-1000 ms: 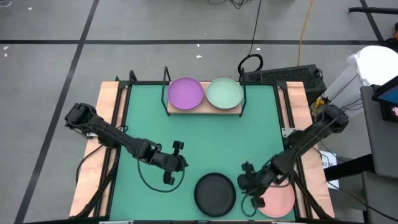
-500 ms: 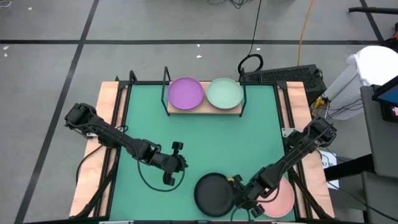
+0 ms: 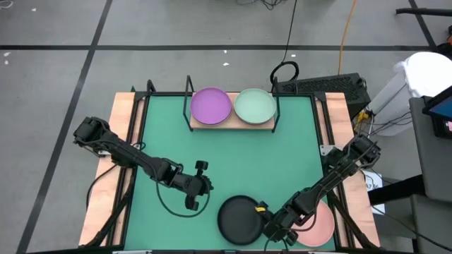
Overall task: Place and stack plates onto a shelf
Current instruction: Stack the black plate on top of the light green plate on the shelf
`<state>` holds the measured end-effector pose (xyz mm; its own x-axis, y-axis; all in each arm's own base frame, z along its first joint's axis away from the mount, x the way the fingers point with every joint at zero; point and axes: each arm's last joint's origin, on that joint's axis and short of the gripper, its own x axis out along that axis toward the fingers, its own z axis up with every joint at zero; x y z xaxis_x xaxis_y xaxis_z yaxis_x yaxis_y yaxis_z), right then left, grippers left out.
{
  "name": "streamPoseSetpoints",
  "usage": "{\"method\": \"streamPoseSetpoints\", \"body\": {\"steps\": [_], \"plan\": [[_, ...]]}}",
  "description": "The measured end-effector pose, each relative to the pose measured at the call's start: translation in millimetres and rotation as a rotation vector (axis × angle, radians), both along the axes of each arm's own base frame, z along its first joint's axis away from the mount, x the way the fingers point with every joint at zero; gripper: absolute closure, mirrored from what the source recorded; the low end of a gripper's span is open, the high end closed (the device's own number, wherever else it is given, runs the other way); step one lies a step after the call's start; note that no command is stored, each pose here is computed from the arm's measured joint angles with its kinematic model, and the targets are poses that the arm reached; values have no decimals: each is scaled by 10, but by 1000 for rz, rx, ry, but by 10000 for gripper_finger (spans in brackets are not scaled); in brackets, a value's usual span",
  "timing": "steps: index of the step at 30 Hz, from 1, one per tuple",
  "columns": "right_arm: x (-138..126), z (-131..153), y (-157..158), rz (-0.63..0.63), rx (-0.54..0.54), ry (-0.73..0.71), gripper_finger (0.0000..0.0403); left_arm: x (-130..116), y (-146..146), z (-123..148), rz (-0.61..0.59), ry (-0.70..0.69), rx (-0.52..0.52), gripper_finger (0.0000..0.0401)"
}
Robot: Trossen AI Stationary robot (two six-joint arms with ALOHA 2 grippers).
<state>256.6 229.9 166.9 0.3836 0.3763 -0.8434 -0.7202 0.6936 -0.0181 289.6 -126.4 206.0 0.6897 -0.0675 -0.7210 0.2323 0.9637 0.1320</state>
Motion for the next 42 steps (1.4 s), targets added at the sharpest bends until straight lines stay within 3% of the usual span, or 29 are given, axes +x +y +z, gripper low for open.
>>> {"method": "streamPoseSetpoints", "body": {"steps": [8,15,19,28,42], "plan": [[18,3,-4,96,-63,-76,266,0,0,0,1,0,-1,398],[73,-207,-56,140,-165,-76,271,1,0,1,1,0,-2,398],[86,-223,-64,158,-212,-106,294,1,0,1,2,0,-3,398],[75,-213,-72,183,-227,-107,394,1,0,1,-1,0,0,398],[40,3,-131,149,-272,-182,401,0,0,1,-1,0,0,398]]}}
